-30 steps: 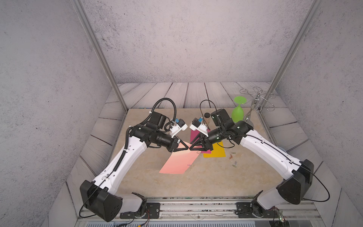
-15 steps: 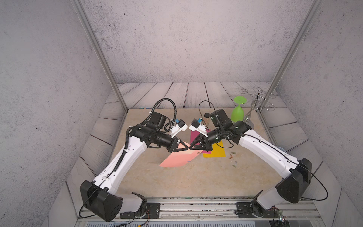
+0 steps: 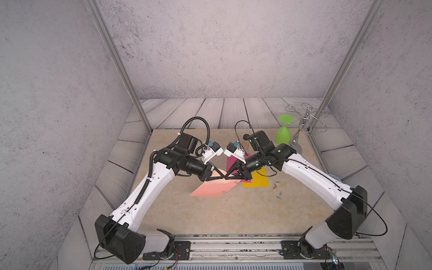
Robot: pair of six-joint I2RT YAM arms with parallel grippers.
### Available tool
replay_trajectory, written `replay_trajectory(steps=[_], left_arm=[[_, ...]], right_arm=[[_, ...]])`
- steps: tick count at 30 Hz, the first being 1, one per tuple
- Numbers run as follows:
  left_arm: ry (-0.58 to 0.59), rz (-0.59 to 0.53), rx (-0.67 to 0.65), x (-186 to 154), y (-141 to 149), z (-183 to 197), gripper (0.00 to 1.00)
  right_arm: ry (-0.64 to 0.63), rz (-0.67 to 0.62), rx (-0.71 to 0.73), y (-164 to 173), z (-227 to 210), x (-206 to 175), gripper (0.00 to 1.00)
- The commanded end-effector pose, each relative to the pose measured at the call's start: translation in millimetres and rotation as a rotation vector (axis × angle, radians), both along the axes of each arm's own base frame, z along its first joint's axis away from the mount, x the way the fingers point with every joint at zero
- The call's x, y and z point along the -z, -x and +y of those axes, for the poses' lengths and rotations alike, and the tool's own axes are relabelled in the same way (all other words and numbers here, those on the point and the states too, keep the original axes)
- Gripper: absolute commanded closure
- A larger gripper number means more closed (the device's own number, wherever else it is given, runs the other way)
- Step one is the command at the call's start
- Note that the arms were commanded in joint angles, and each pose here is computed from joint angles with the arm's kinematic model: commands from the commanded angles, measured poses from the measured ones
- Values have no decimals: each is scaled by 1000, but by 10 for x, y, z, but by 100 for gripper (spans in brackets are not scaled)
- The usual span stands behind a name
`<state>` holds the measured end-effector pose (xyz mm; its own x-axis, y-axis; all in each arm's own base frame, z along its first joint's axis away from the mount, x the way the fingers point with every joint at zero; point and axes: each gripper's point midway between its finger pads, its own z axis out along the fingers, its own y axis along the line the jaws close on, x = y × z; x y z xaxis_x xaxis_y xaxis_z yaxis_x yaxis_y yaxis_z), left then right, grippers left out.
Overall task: Unclip the paperclips from the documents
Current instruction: Remove the paper clip from the document.
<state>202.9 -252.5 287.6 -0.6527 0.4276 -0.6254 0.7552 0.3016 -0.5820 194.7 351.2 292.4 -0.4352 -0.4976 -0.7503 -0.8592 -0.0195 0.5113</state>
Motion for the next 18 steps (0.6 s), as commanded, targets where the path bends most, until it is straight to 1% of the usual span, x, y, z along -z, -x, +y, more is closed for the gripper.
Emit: replay_trajectory(steps=[1,18], left_arm=[[14,-35,28,-78,65,5,100],[7,-39,30,-61,107,21,100]], right_arm=[[-13,28,-28,31,22,14,91],[-36,65,8,-87,-10,-8,94]])
